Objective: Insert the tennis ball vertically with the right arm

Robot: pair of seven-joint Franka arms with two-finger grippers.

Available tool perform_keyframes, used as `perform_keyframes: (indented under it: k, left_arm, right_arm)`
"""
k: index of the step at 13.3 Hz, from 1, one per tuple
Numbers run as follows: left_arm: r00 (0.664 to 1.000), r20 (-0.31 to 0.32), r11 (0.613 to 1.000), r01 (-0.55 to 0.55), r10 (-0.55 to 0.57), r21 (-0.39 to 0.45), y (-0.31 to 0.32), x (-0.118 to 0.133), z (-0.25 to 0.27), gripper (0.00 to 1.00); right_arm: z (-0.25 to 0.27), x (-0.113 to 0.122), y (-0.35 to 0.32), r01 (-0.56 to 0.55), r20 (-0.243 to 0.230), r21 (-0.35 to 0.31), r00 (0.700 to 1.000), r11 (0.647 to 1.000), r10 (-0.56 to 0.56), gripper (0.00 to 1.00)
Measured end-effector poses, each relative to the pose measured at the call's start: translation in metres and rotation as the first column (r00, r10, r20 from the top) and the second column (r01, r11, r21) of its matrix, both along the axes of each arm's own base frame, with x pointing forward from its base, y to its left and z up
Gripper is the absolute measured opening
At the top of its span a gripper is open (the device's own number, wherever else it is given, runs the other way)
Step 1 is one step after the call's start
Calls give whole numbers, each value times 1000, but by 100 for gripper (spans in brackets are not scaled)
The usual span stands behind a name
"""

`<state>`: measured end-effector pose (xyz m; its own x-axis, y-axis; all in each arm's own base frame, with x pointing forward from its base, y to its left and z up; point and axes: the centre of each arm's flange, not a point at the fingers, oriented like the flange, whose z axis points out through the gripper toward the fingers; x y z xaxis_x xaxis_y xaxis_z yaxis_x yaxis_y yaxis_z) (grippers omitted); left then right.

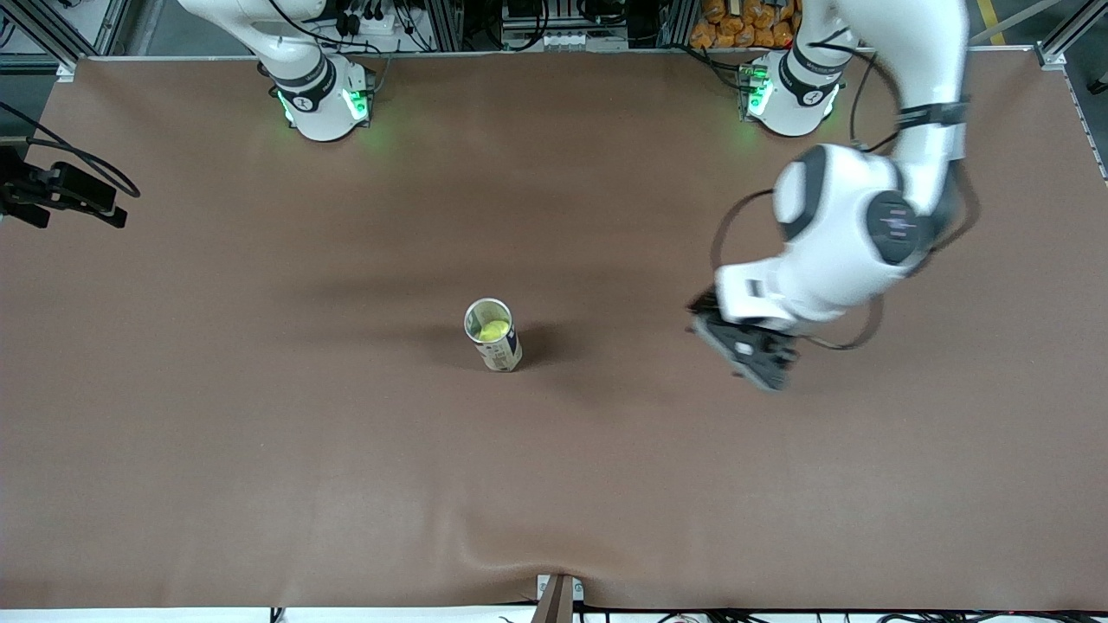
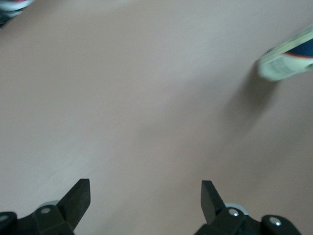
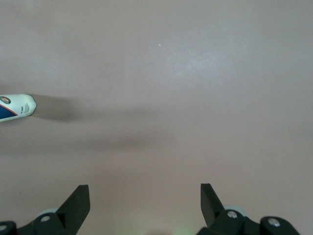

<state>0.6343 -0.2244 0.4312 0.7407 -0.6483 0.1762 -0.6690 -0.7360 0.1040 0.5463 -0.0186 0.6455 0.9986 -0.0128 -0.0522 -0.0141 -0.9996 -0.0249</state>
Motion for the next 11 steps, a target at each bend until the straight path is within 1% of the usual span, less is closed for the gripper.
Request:
perform_keyframes:
  k: [1, 3, 5, 7, 8, 9, 11]
  left_arm:
    - [1000, -6, 999, -30, 31, 31, 34, 12, 14, 100]
    - [992, -36, 992, -115, 117, 49, 107, 27, 32, 100]
    - [979, -58, 980, -192, 195, 50, 164, 33, 36, 100]
    - [956, -61, 958, -283, 285, 43, 205, 34, 47, 100]
    - [933, -81, 936, -350, 352, 38, 214, 30, 55, 100]
    - [893, -113, 900, -435, 437, 38, 215, 26, 65, 100]
    - [789, -185, 808, -586, 586, 61, 204, 18, 82, 100]
  right_arm:
    - [0, 0, 3, -5, 0, 0, 1000, 1000, 5, 100]
    - [0, 0, 5, -9, -1, 0, 1000, 1000, 9, 100]
    - [-2, 1, 2, -20, -3, 1, 1000, 1000, 20, 100]
    - [-8, 5, -2, -38, -15, 3, 999, 999, 38, 100]
    - [-12, 7, -2, -40, -21, 4, 999, 999, 40, 100]
    - [-15, 8, -3, -39, -26, 4, 999, 999, 39, 100]
    - [-15, 8, -6, -35, -27, 4, 999, 999, 35, 100]
